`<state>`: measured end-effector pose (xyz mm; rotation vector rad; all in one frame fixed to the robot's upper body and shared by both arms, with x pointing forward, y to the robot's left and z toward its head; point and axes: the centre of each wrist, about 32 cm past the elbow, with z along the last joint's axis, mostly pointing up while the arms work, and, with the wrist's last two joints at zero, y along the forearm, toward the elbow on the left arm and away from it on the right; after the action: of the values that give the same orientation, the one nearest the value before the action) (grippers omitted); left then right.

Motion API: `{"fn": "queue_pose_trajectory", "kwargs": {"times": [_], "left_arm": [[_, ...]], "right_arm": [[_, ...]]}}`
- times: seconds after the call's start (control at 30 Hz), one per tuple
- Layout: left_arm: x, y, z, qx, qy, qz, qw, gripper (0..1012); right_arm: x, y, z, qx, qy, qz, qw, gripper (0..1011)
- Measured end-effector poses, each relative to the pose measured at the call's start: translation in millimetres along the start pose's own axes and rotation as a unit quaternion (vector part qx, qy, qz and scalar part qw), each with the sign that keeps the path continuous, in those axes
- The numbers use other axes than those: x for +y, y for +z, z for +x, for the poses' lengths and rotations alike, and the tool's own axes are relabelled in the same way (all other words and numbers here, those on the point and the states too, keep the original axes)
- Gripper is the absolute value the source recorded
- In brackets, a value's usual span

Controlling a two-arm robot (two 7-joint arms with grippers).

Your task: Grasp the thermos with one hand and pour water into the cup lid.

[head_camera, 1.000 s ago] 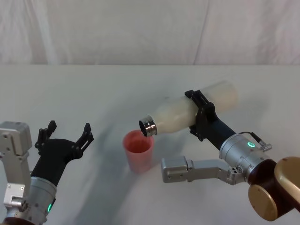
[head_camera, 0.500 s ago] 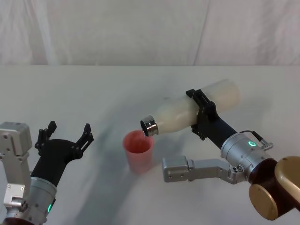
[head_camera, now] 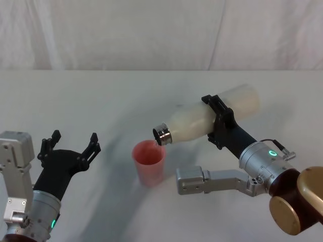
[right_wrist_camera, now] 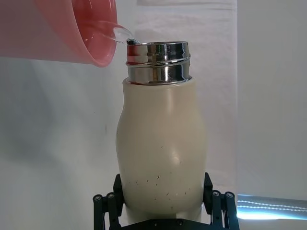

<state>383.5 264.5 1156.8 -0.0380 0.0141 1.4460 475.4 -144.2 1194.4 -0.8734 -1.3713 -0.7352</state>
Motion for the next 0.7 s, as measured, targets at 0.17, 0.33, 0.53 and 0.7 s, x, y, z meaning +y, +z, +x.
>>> {"fn": "queue_pose_trajectory", "kwargs": {"times": [0.17, 0.33, 0.53, 0.7], "left_arm": [[0.0, 0.0, 0.0, 0.000, 0.000, 0.000, 1.0000, 1001], [0.0, 0.0, 0.0, 0.000, 0.000, 0.000, 1.0000, 1001], [0.0, 0.0, 0.0, 0.000, 0.000, 0.000, 1.0000, 1001], [0.0, 0.0, 0.0, 0.000, 0.000, 0.000, 1.0000, 1001]], "right_arm": [[0.4, -0.4, 1.1, -0.002, -0.001, -0.001, 1.0000, 951], [0.7, -0.4, 1.0, -0.003, 0.000, -0.001, 1.0000, 951], [0.8, -0.4, 0.7, -0.003, 0.000, -0.002, 1.0000, 951], [0.8, -0.3, 0.6, -0.003, 0.000, -0.002, 1.0000, 951]]}}
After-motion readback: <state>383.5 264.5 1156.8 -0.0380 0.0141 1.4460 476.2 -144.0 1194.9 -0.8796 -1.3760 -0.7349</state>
